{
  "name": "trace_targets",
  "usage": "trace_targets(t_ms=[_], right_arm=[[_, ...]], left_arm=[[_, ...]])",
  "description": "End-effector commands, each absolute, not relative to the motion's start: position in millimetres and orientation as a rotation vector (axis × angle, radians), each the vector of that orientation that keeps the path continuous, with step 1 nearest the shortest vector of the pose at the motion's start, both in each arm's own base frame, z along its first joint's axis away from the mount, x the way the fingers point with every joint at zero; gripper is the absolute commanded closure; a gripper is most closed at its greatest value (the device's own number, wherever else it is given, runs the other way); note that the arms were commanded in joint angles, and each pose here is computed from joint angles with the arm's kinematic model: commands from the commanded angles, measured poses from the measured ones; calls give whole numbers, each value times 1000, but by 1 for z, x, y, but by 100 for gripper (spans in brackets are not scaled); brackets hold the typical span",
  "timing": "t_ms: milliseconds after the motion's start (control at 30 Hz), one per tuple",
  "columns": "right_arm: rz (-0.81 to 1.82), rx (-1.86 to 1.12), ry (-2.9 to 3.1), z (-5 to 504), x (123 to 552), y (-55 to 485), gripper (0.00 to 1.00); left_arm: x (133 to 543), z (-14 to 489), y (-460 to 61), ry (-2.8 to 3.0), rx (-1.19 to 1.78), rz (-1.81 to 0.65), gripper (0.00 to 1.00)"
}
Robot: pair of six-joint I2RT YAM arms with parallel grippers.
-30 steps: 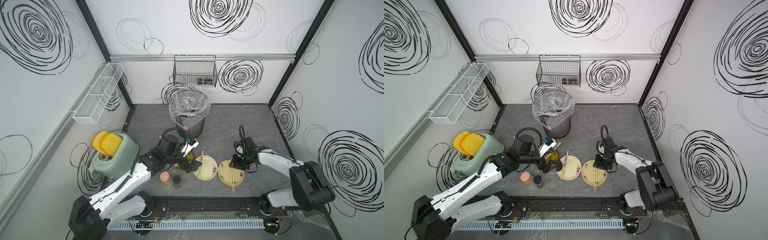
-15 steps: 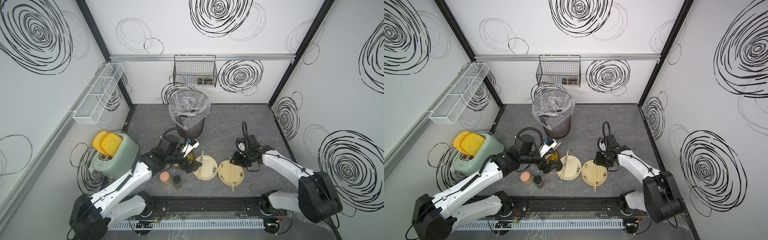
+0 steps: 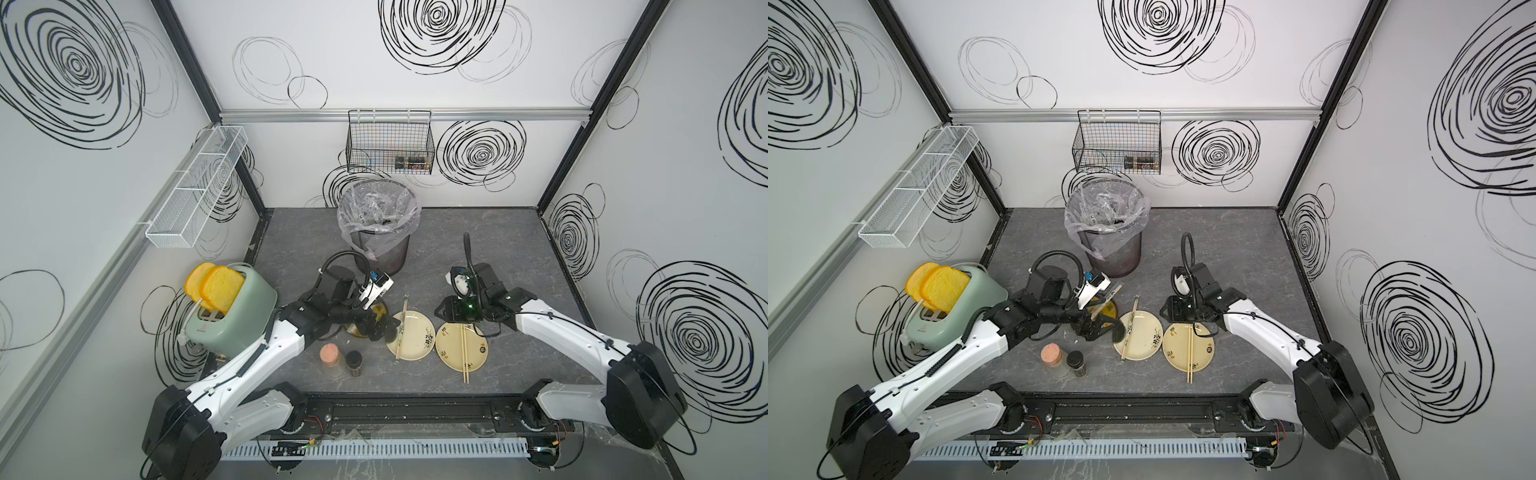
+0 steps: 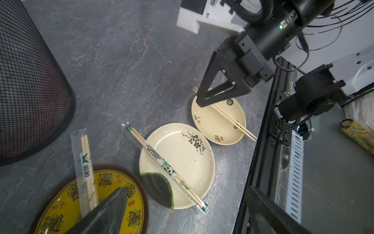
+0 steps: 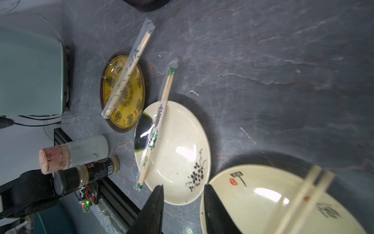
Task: Remove the packaging of disposable chopsticks
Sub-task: Pick up the disposable chopsticks from the plate.
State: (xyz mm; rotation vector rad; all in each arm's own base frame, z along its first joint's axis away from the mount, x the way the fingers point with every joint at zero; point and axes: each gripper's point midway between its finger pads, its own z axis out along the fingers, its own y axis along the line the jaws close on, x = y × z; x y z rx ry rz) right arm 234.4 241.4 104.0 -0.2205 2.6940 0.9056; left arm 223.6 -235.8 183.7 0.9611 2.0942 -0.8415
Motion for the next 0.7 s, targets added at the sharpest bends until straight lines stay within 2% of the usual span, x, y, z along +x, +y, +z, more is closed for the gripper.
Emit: trace_targets(t_ms=[0,267,467,567,667], right_arm=[[1024,-246,2660,110,242,283,62],[1118,-268,2769,72,231,337,60],[1064,-265,2839,50,231,342,61],[1044,-258,2851,44,230,339,63],[1045,-260,2869,36,229,340,72]], left_arm=[[232,193,-230,2070,919,-796,4],[241,194,-222,2087,868,-766,4],[240,195,-223,2081,868,-777,4],[240,195,-224,2079,870,-782,4],[240,195,-224,2081,869,-785,4]])
